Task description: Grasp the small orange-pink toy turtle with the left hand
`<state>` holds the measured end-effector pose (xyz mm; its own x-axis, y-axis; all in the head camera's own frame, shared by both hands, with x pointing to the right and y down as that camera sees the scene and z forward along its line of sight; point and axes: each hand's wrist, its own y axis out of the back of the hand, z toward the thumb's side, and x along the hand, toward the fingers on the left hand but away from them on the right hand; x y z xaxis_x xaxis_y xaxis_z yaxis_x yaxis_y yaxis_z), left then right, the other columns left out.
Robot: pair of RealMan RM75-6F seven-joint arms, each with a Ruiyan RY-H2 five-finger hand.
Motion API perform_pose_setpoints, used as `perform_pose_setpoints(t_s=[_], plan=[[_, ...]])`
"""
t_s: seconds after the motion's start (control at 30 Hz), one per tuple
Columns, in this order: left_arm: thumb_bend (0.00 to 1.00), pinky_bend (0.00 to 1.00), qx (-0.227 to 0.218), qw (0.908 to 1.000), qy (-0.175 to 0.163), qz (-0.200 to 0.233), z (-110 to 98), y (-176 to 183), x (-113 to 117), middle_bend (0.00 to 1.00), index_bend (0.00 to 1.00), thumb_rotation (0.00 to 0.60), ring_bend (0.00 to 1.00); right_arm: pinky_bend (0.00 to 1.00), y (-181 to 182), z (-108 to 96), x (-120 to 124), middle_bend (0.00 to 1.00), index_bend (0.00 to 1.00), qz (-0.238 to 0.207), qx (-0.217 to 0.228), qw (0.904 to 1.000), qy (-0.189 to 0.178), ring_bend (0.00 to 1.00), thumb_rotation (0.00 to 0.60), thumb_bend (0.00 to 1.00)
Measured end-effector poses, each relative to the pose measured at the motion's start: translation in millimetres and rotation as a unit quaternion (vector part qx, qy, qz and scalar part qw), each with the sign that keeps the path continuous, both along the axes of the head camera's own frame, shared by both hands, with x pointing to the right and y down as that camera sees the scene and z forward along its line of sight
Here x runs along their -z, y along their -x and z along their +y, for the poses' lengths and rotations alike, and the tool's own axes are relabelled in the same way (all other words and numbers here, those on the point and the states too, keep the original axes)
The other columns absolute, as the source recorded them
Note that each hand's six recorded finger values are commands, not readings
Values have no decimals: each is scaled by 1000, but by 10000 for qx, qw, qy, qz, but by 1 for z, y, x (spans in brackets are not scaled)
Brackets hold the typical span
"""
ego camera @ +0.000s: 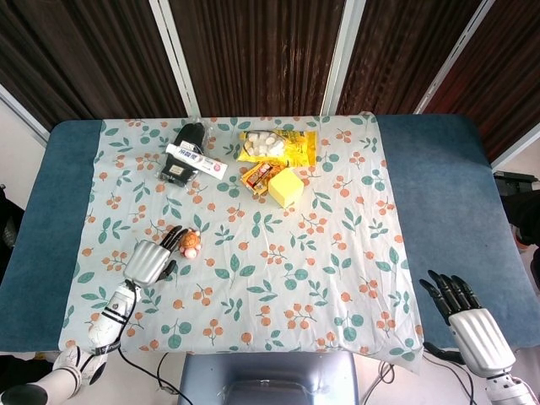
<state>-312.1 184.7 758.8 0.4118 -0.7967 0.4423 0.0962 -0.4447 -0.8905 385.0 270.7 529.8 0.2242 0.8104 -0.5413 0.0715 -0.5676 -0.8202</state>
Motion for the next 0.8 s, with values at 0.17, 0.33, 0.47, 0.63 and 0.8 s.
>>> perform_pose_setpoints(t_s=[0.17,0.33,0.47,0.63,0.8], plan=[[412,1000,-64,9999,-118,27,-1,-5,8,208,228,600,1000,0,0,0,-1,0,0,-4,7,10000,17,0,600,116],[412,1000,-164,9996,-208,97,-11,-27,4,231,245,600,1000,0,-1,-1,-1,0,0,0,-13,10000,17,0,600,116],[412,1000,-270,9996,-103,26,-15,-40,-5,228,243,600,1000,0,-4,-3,-1,0,0,15,-55,10000,2,0,600,115],[413,1000,-274,9996,-7,-112,-17,-40,-12,222,252,600,1000,0,-4,-4,0,0,0,13,-70,10000,-4,0,600,116],[412,1000,-185,9993,124,-294,-19,-31,-18,294,312,600,1000,0,-5,-4,0,0,0,22,-81,10000,-13,0,600,115]])
